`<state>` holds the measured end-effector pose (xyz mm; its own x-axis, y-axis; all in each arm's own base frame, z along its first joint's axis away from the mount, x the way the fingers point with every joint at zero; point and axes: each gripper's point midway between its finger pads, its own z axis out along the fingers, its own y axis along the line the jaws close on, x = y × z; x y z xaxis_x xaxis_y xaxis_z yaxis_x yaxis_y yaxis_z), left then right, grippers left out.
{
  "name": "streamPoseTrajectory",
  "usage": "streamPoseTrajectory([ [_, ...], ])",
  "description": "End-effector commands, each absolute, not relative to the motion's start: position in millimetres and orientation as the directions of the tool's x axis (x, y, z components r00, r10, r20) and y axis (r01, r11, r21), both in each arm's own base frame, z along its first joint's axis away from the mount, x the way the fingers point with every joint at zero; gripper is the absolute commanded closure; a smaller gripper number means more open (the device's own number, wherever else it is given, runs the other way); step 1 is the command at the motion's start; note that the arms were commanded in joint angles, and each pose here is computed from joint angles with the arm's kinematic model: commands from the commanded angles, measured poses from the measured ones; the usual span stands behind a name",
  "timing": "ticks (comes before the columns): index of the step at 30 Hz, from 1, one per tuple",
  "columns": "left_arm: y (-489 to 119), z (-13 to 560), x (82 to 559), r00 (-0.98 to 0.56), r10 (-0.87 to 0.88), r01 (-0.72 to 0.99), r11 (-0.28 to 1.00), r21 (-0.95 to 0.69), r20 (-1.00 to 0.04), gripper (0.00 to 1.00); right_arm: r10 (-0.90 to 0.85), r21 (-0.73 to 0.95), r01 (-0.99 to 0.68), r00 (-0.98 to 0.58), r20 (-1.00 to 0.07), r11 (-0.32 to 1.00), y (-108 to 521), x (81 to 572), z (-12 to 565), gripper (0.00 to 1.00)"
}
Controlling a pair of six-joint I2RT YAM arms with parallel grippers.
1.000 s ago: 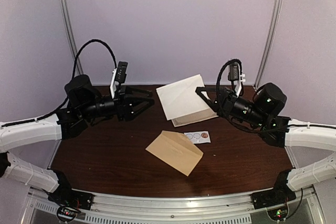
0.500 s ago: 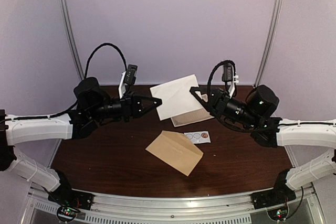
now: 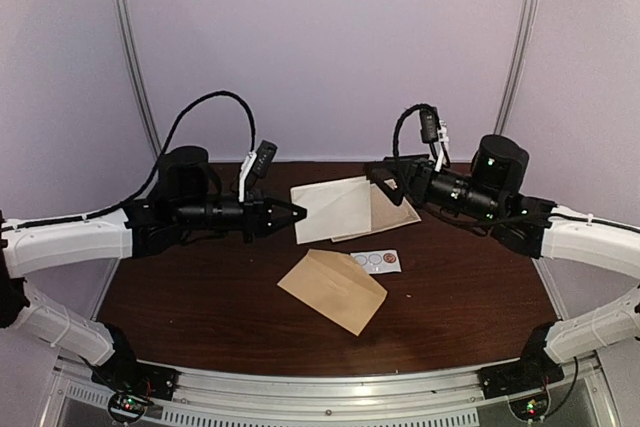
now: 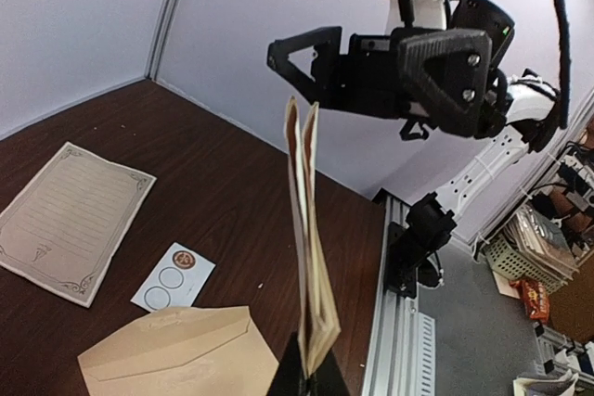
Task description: Place the letter into the envelope and seal it
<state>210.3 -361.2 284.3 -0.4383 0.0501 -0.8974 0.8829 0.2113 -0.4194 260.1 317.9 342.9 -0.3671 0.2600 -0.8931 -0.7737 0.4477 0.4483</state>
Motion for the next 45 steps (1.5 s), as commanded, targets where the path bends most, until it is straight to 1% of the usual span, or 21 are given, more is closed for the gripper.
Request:
streamPoseTrajectory([
  [1,-356,254,214,-0.393,0.232,0.902,0.287,-0.323,-0.890,1.00,0.016,0.313,-0.795,-0.358,-0.934,0.520,316,259,327,0.06],
  [4,-359,250,201,-0.382,0.274,0.918,0.217,-0.331,-0.882,1.00,-0.142,0.292,-0.849,-0.387,-0.911,0.440,332,247,313,0.06],
  [6,-362,248,193,-0.382,0.298,0.923,0.164,-0.348,-0.875,1.00,-0.215,0.301,-0.859,-0.414,-0.885,0.414,338,244,300,0.07],
  [10,-368,240,186,-0.390,0.342,0.921,0.116,-0.373,-0.855,1.00,-0.285,0.341,-0.884,-0.433,-0.855,0.318,353,227,285,0.09],
  [13,-371,239,182,-0.388,0.351,0.920,0.093,-0.381,-0.852,1.00,-0.339,0.373,-0.896,-0.438,-0.833,0.242,366,210,276,0.14],
  [16,-374,240,180,-0.388,0.355,0.918,0.069,-0.390,-0.851,1.00,-0.382,0.376,-0.897,-0.439,-0.813,0.230,372,205,265,0.19],
  [19,-376,239,178,-0.393,0.361,0.914,0.053,-0.402,-0.846,1.00,-0.401,0.381,-0.897,-0.441,-0.803,0.224,374,204,259,0.27],
  [22,-377,239,179,-0.394,0.362,0.914,0.052,-0.403,-0.845,1.00,-0.405,0.395,-0.898,-0.440,-0.802,0.194,376,200,260,0.37],
  [25,-379,240,179,-0.391,0.361,0.915,0.051,-0.401,-0.846,1.00,-0.404,0.395,-0.900,-0.437,-0.804,0.187,376,200,261,0.50],
  [28,-381,239,178,-0.390,0.364,0.914,0.046,-0.402,-0.845,1.00,-0.400,0.394,-0.902,-0.431,-0.809,0.175,377,198,264,0.60],
  [34,-382,239,179,-0.388,0.365,0.915,0.047,-0.400,-0.846,1.00,-0.411,0.413,-0.899,-0.434,-0.802,0.143,378,192,262,0.78],
  [36,-383,238,180,-0.389,0.366,0.915,0.052,-0.399,-0.845,1.00,-0.411,0.413,-0.900,-0.433,-0.802,0.142,378,192,262,0.87],
  [38,-382,237,182,-0.391,0.365,0.916,0.066,-0.395,-0.845,1.00,-0.406,0.410,-0.902,-0.429,-0.807,0.137,378,191,264,0.99],
  [39,-382,236,185,-0.393,0.363,0.917,0.083,-0.391,-0.845,1.00,-0.399,0.406,-0.903,-0.426,-0.812,0.139,378,192,266,1.00],
  [40,-381,235,189,-0.396,0.359,0.917,0.108,-0.384,-0.845,0.90,-0.388,0.404,-0.903,-0.429,-0.816,0.148,377,193,267,1.00],
  [41,-380,235,194,-0.399,0.345,0.917,0.142,-0.373,-0.850,0.76,-0.370,0.396,-0.902,-0.431,-0.823,0.169,377,197,269,1.00],
  [43,-375,233,209,-0.411,0.305,0.907,0.236,-0.350,-0.859,0.62,-0.328,0.387,-0.889,-0.451,-0.830,0.245,373,211,268,1.00],
  [45,-369,229,219,-0.444,0.267,0.879,0.317,-0.357,-0.855,0.54,-0.285,0.400,-0.863,-0.485,-0.827,0.309,367,225,264,1.00],
])
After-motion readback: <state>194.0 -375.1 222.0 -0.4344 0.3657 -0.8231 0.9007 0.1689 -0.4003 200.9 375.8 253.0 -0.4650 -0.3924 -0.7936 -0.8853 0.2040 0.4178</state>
